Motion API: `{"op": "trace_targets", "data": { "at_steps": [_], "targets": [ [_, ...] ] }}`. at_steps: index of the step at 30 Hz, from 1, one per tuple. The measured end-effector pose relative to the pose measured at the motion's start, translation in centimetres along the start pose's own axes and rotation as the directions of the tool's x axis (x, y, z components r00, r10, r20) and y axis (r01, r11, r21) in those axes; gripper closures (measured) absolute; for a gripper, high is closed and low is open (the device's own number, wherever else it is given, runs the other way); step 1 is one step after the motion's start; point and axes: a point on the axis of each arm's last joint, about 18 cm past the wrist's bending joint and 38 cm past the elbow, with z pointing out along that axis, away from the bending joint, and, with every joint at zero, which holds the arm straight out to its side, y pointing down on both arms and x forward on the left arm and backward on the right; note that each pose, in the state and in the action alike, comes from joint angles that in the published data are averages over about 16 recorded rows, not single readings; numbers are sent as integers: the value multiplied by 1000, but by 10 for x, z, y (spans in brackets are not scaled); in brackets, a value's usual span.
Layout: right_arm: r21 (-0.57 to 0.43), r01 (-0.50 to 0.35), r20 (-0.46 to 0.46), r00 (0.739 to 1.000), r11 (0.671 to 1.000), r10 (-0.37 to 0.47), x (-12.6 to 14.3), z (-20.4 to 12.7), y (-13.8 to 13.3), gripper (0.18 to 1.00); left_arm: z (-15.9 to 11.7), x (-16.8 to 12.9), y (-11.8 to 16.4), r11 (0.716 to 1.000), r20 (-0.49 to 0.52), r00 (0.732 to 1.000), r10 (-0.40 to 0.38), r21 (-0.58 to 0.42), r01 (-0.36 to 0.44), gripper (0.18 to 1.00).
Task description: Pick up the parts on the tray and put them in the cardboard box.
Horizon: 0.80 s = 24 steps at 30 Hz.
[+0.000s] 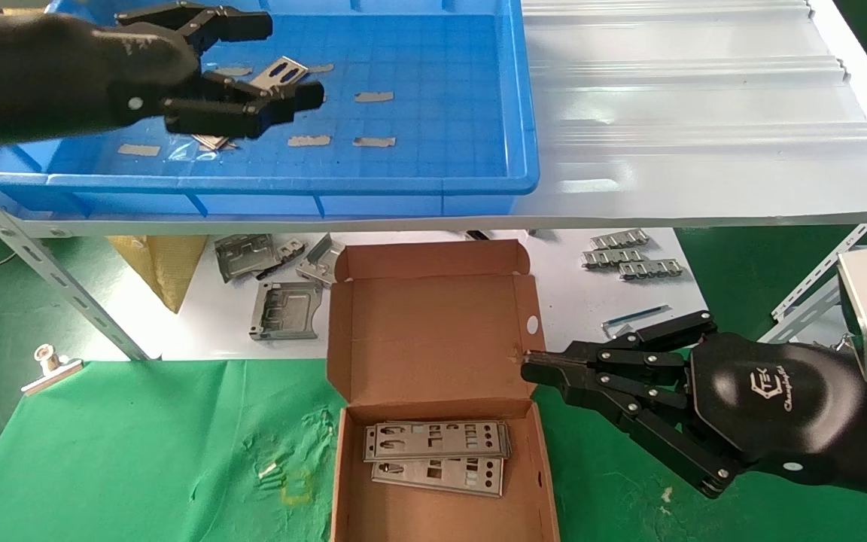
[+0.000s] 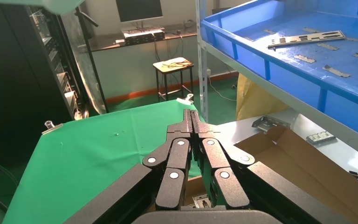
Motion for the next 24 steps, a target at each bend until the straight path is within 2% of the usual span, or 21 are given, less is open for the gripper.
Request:
{"op": "trace_targets", "data": {
  "at_steps": [5, 10, 17, 24],
  "targets": [
    [0, 0, 0, 1000, 1000, 0, 0, 0, 0, 987, 29, -39, 1, 995, 125, 992, -24, -97, 36, 184],
    [0, 0, 0, 1000, 1000, 0, 0, 0, 0, 988, 50, -62, 8, 983, 228, 973, -32, -170, 72, 184],
    [0, 0, 0, 1000, 1000, 0, 0, 0, 0, 988, 67, -75, 18, 969, 317, 948, -37, -222, 112, 184],
    [0, 0, 0, 1000, 1000, 0, 0, 0, 0, 988, 73, -77, 26, 960, 344, 937, -59, -238, 148, 184]
  ]
}}
